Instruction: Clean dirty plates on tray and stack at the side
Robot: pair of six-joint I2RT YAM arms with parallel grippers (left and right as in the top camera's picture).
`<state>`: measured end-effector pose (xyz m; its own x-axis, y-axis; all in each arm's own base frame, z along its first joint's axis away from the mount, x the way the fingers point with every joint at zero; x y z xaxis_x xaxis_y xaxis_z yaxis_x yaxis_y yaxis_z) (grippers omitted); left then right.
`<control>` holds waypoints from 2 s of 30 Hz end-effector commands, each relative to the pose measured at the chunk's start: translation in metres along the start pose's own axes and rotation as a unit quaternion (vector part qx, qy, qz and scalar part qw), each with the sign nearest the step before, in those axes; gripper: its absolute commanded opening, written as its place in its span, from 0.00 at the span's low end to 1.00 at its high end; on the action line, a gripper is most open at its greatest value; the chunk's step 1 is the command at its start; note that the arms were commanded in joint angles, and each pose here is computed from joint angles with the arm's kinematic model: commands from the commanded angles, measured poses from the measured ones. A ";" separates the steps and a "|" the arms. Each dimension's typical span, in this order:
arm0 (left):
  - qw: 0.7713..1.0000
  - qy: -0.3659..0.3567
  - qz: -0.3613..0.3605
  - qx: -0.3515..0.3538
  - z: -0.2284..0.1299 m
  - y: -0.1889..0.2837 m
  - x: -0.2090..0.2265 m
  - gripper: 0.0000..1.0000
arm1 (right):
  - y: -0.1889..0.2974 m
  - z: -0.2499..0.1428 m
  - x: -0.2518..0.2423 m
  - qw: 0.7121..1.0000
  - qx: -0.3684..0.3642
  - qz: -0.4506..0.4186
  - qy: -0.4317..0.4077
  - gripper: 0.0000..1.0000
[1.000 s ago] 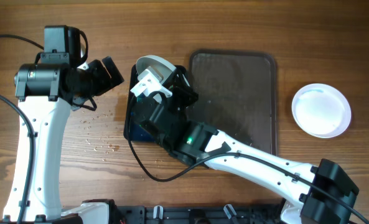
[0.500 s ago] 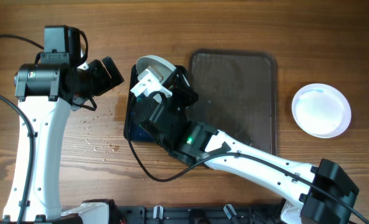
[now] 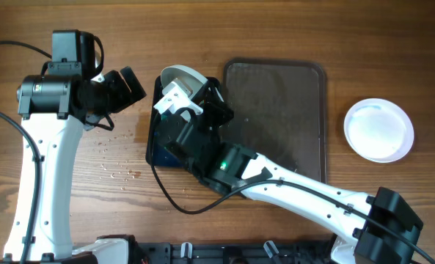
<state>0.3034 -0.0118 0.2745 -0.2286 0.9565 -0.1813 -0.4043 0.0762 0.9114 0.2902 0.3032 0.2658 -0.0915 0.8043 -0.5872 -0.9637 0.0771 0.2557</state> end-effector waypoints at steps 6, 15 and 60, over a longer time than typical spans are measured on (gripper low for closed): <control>1.000 0.001 0.007 -0.008 0.002 0.002 0.004 1.00 | 0.002 0.007 -0.006 1.000 -0.006 -0.009 -0.011 0.04; 1.000 0.001 0.007 -0.008 0.002 0.002 0.004 1.00 | 0.002 0.007 -0.006 1.000 -0.006 -0.009 -0.012 0.04; 1.000 0.001 0.007 -0.008 0.002 0.002 0.004 1.00 | -0.058 -0.253 -0.307 0.662 0.362 0.112 -0.646 0.57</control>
<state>0.3034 -0.0117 0.2745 -0.2287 0.9565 -0.1810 -0.4043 0.0758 0.9115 0.2910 -0.1629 0.1585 0.8622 0.4265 0.2735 -0.2877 -0.0322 0.9572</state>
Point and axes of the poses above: each gripper's point midway between its finger pads, its own y axis back along the fingers, its own x axis along the line the jaws close on, z = x × y, the point moved 5 cm from there along y, back along the fingers, and after that the axes turned 13 degrees about -y, right-handed, at the moved point
